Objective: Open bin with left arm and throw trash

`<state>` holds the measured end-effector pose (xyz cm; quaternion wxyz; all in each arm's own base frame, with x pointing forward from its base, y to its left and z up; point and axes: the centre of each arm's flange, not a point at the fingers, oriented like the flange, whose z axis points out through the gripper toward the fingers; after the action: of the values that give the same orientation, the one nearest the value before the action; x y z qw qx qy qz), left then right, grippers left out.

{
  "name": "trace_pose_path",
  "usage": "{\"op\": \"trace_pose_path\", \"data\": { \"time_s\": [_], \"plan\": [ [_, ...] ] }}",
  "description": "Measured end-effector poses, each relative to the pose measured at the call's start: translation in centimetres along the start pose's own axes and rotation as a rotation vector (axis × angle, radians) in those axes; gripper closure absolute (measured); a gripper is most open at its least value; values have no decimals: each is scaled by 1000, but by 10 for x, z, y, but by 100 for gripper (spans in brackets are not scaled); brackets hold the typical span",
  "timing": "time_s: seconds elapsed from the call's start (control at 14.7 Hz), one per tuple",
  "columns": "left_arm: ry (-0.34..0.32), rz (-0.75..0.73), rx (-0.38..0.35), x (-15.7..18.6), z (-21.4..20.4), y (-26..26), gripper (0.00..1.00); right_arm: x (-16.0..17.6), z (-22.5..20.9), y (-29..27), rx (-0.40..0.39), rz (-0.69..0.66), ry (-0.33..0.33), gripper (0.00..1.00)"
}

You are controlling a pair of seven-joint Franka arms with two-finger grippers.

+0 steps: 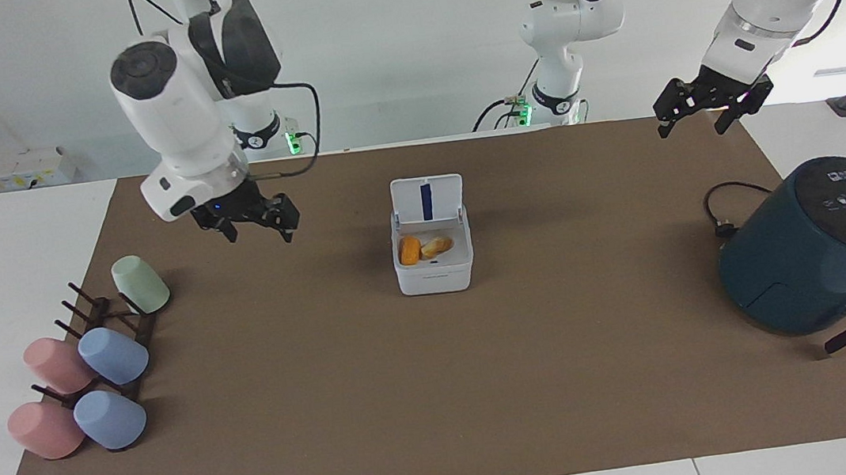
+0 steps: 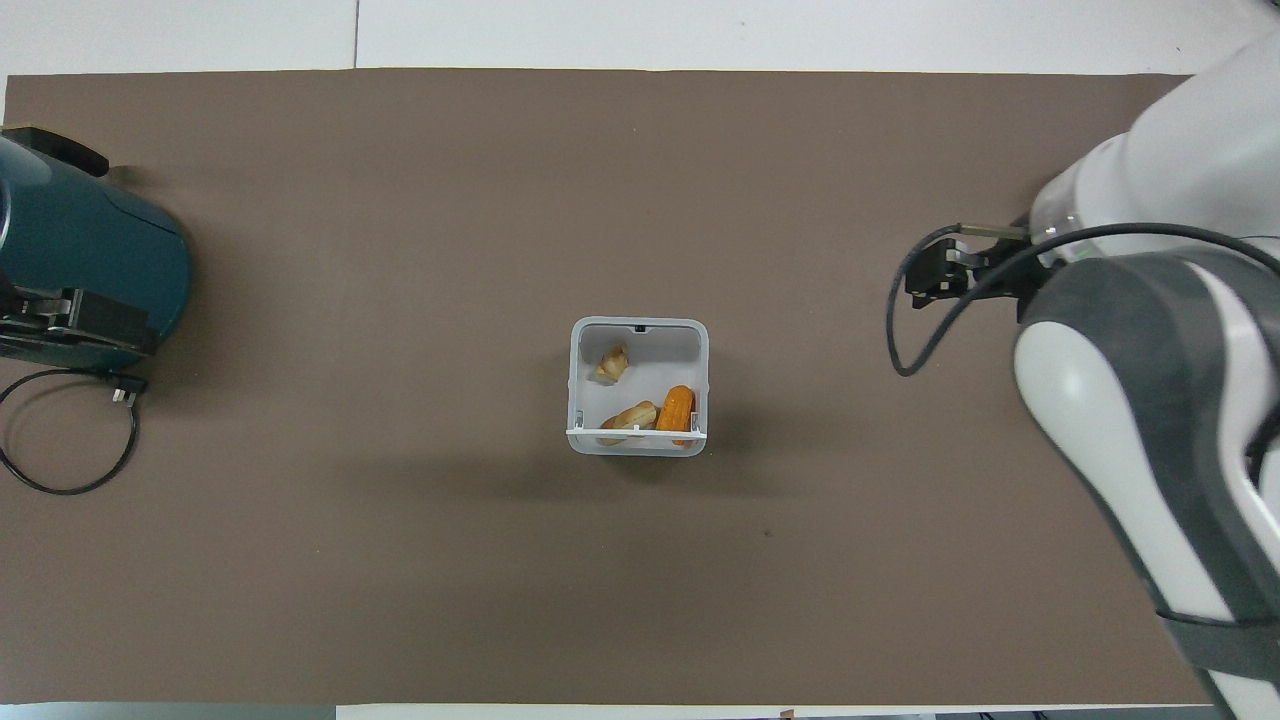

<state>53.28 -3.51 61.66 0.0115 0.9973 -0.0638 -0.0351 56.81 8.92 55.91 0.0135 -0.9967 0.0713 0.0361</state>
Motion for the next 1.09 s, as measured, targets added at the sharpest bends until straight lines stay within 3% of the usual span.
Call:
{"op": "trace_pose_path", "data": {
  "time_s": [0.14,0.34,1.09],
  "plan": [
    [0,0,0,0,0,0,0,-13,-38,47,-25,-38,-14,0],
    [0,0,0,0,0,0,0,-19,-52,99,-40,-90,-25,0],
    [0,1,0,0,0,0,0,-12,-40,123,-53,-117,-11,0]
  ]
}}
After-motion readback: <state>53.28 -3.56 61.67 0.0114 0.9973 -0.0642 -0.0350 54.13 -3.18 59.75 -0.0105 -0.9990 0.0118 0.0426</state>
